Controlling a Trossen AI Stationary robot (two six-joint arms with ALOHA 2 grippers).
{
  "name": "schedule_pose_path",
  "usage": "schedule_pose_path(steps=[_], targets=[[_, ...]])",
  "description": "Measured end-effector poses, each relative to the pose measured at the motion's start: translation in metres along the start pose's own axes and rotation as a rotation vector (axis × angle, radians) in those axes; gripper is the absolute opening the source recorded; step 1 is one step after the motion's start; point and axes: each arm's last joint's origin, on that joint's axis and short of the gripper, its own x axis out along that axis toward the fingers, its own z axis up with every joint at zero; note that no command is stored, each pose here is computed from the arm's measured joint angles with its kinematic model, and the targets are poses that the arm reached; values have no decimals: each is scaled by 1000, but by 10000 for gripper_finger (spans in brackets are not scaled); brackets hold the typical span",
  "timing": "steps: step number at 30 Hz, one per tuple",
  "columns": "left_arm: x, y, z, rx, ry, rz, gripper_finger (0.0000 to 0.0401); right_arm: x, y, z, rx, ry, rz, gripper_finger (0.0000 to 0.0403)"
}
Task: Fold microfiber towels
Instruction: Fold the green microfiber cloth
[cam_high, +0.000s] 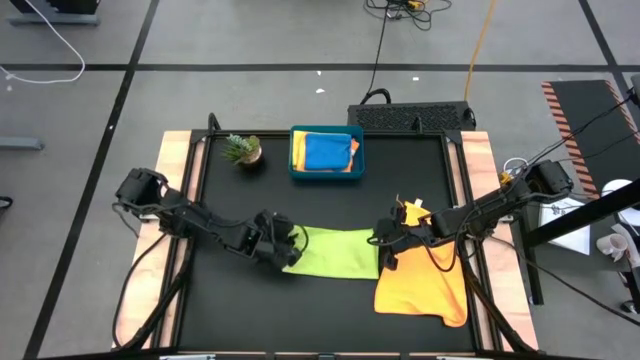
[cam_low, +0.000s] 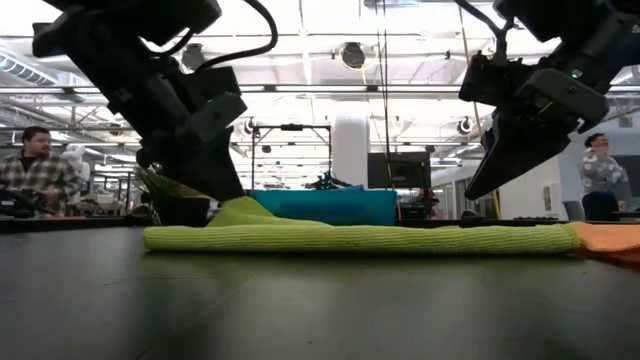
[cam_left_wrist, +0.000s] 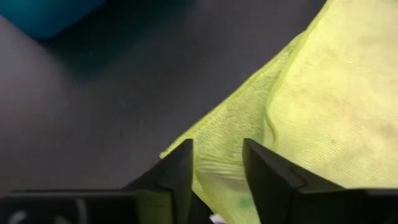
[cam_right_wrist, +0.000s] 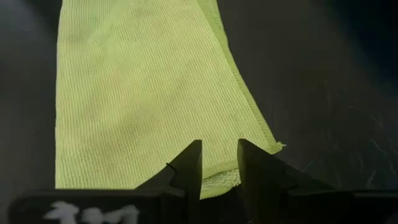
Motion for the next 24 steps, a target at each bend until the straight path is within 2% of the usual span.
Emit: schedule_pose_path(steps=[4,7,11,15,24], targets=[[1,4,6,15,-5,8,180,-1,0,0,-14,-3,2,95],[-7,5,16,-26,-33,-18,194,-1,1,1,-44,-16,11,95],[-19,2,20,-24,-58,-60,197,-2,4,2,-66,-24,49,95],[-26,-3,15,-13,-54,-87,198,-2,4,2,-70,-21,45,95],[-2,-4,-3,-9,5,-7,198,-1,4,3,-94,-32,46,95]])
